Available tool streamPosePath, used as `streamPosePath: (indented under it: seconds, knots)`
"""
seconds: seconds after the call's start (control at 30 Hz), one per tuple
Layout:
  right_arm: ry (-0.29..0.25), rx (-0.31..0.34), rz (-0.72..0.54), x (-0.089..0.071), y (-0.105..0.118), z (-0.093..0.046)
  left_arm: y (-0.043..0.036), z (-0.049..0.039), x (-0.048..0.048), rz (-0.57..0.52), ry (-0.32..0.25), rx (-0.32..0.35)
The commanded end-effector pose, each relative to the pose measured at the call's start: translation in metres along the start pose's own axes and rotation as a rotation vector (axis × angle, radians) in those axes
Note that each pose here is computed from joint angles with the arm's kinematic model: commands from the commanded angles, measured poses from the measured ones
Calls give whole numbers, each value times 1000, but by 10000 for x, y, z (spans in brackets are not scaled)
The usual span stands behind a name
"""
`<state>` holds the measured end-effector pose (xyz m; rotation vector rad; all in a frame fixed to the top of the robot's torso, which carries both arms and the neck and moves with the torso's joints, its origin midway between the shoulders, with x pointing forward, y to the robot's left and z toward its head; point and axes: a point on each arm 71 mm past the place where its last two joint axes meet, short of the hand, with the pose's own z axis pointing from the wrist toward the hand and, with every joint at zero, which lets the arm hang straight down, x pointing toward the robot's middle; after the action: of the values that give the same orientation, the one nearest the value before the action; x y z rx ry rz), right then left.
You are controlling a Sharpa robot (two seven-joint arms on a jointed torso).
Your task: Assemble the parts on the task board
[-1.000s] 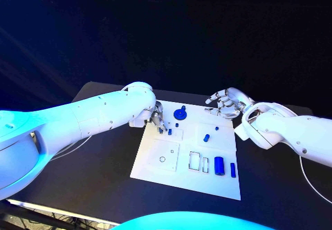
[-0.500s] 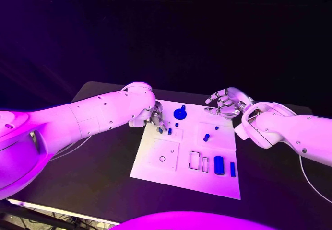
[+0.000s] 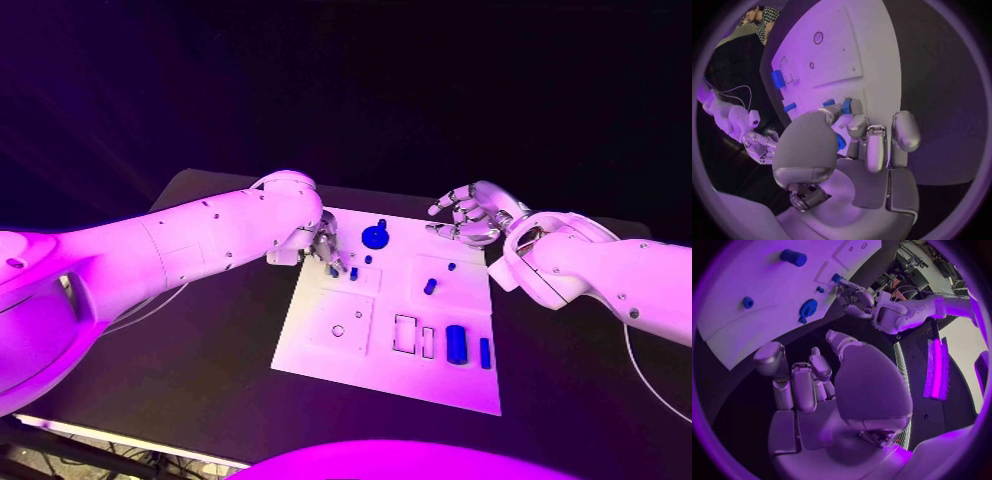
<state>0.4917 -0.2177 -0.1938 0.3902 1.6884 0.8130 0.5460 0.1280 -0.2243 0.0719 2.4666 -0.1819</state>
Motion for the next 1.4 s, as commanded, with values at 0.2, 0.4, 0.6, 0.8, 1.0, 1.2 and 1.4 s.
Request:
streamPosePath:
  seconds: [0.2, 0.4, 0.6, 0.8, 1.0, 1.2, 1.4]
  knots:
    - [9, -15, -8, 8, 15, 0, -9, -2, 4, 8, 0, 12]
    - [6, -12, -9, -1, 6, -4, -8, -1, 0, 3, -4, 14]
    - [5, -12, -9, -4, 3, -5, -19, 3, 8, 1, 0, 17]
    - [5, -11, -9, -5, 2, -6, -30, 8, 19, 3, 6, 19]
    - [6, -10, -9, -5, 0, -7, -21, 11, 24, 6, 12, 17]
    - [6, -10, -9, -5, 0, -7, -4, 15, 22, 5, 14, 13]
    - [6, -11, -9, -5, 1, -6, 4, 17, 15, 0, 7, 11]
